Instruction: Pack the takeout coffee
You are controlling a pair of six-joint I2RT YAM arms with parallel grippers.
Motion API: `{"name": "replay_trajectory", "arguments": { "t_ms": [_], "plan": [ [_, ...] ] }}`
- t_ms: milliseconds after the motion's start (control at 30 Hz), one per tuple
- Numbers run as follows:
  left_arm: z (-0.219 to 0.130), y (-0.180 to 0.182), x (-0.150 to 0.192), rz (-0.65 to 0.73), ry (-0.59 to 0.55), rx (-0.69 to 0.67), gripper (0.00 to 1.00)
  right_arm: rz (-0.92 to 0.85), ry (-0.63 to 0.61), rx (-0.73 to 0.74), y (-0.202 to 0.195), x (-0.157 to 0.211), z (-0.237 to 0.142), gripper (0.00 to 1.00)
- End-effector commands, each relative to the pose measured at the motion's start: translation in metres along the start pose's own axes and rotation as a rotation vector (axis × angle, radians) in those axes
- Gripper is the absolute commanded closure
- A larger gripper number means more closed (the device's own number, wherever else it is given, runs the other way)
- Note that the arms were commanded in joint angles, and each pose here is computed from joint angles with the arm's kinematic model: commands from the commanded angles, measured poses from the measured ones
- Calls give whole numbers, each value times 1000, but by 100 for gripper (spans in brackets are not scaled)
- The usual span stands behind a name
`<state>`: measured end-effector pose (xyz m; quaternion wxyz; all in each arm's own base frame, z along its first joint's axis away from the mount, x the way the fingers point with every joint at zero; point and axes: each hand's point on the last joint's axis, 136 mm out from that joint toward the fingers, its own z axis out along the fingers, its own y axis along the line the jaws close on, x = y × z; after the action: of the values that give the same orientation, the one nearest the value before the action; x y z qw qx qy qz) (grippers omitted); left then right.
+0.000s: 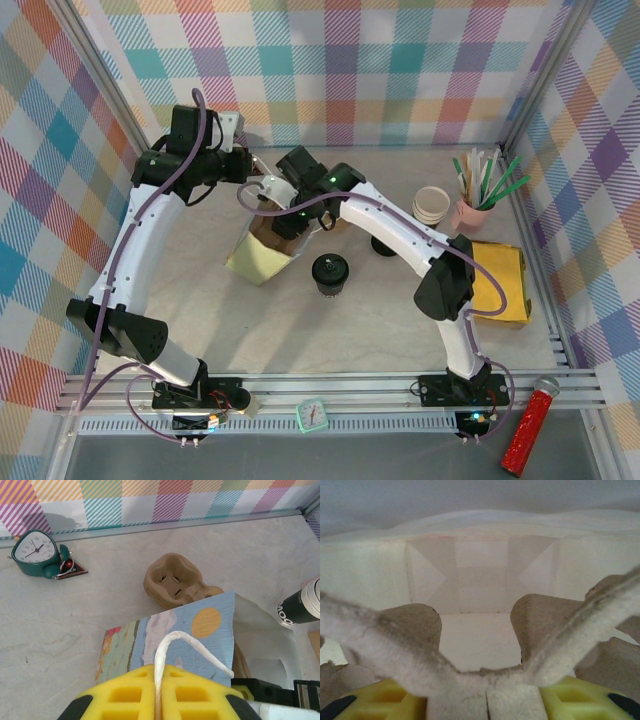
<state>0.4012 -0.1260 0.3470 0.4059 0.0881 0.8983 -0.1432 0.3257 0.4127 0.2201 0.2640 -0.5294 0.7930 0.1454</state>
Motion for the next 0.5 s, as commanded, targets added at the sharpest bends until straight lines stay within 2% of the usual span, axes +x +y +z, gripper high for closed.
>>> {"name": "replay_trajectory", "arguments": {
  "t_ms": [0,167,233,467],
  "plan": [
    [-12,5,-5,-42,-39,13,90,-39,13,-1,7,-3,1,53],
    [-15,5,-2,-71,-39,37,86,-49,13,-10,13,-4,-5,53],
    [-16,5,1,-84,-42,43,75,-48,10,-14,15,-4,-7,53],
    [-22,6,3,-134,-62,68,75,-61,18,-16,21,-4,-12,53]
  ]
}}
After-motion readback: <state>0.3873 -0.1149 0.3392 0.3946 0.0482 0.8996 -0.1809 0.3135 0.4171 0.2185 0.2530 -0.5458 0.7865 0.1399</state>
